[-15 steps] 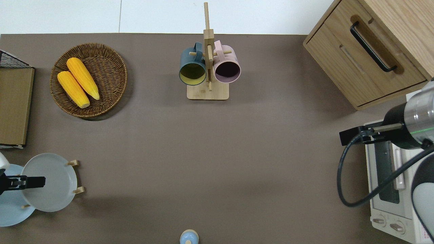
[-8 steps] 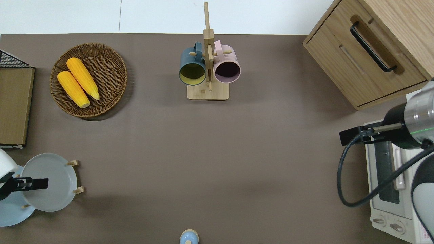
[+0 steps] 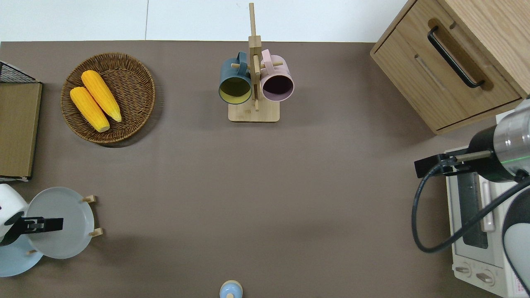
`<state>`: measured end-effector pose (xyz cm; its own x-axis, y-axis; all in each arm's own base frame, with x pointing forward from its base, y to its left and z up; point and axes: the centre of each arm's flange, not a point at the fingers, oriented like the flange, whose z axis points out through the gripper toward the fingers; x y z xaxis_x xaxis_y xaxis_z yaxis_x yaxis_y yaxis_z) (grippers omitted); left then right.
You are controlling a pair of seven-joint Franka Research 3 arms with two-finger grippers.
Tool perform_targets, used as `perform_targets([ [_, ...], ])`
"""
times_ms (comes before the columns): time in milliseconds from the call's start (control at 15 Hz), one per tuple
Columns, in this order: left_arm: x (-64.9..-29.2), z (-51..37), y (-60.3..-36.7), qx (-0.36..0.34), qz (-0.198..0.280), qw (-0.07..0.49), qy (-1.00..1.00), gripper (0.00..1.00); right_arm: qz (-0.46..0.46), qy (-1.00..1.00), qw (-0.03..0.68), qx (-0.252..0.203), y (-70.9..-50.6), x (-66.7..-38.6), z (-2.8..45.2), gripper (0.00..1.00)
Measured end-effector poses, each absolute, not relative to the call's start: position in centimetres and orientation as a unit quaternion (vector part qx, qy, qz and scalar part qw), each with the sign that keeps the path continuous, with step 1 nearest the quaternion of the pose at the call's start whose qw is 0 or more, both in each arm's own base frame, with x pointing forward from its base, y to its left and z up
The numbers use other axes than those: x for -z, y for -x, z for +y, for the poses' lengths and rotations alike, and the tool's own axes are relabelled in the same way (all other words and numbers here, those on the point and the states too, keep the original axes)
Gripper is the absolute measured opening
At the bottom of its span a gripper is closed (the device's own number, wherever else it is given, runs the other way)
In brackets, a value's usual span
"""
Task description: Pick gray plate from low plate rack and place it on table with left arm
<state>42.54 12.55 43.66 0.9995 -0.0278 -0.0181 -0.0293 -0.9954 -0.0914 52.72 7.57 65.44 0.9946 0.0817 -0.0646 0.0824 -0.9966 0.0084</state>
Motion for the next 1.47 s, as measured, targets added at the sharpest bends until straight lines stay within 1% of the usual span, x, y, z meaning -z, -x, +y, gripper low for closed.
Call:
perform_targets([
  [200, -42.65, 13.3, -42.22, -0.011, 0.006, 0.045, 0.999, 0.96, 0.041, -0.999, 0.006, 0.032, -52.72, -65.44, 7.57, 0.99],
  [333, -42.59, 13.37, -42.2, -0.012, 0.006, 0.045, 0.999, 0.79, 0.041, -0.999, 0.006, 0.032, -52.72, -65.44, 7.57, 0.99],
  [400, -42.59, 13.36, -42.2, -0.012, 0.006, 0.045, 0.999, 0.79, 0.041, -0.999, 0.006, 0.032, -52.72, -65.44, 7.57, 0.99],
  [467, -42.59, 13.36, -42.2, -0.012, 0.006, 0.045, 0.999, 0.74, 0.041, -0.999, 0.006, 0.032, -52.72, -65.44, 7.57, 0.99],
  [800, -42.6, 13.34, -42.21, -0.012, 0.007, 0.045, 0.999, 0.19, 0.041, -0.999, 0.006, 0.032, -52.72, -65.44, 7.56, 0.99],
  [867, -42.63, 13.26, -42.24, -0.011, 0.01, 0.044, 0.999, 0.11, 0.041, -0.999, 0.006, 0.032, -52.72, -65.44, 7.57, 0.99],
  [1467, -42.97, 12.92, -42.41, -0.009, 0.016, 0.045, 0.999, 0.1, 0.041, -0.999, 0.006, 0.032, -52.72, -65.44, 7.57, 0.99],
])
